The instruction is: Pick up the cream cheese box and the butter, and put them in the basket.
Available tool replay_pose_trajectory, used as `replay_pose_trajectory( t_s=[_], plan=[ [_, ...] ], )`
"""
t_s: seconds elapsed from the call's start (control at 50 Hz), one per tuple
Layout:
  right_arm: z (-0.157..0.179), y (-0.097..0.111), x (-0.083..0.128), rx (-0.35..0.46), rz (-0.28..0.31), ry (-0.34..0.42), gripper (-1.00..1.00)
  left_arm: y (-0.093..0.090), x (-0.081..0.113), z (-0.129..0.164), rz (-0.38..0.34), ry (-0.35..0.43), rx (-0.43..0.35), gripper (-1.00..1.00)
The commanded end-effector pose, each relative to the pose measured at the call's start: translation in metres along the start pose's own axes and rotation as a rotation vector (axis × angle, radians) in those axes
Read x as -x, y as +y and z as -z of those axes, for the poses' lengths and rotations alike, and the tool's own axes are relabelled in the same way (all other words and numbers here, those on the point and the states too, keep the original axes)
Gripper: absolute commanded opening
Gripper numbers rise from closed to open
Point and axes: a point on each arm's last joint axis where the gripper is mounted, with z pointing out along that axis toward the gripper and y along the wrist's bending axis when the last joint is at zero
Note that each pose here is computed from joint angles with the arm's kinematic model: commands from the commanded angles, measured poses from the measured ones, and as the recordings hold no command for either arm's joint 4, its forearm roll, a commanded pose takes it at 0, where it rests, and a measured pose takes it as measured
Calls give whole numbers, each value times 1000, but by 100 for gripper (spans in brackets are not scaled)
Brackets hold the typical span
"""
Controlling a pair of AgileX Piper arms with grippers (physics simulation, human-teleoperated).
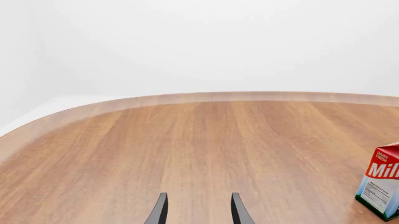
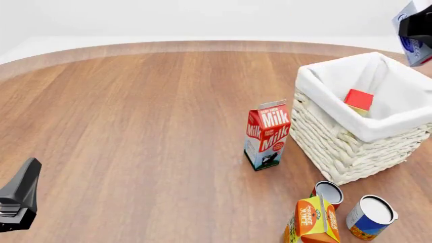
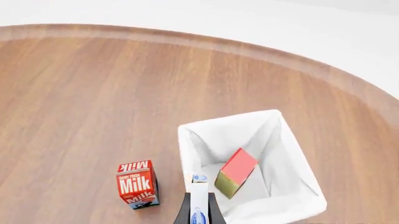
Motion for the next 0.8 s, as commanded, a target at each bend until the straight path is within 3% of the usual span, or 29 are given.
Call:
replay_pose_trajectory(
  t_s=[0.02,0.8],
  plan=[
    [-9,-3,1,-17,-27,-2,-100,0,0,0,0,0,0,100],
    [-70,-2,-6,-8,-41,51,-100,0,0,0,0,0,0,100]
  ],
)
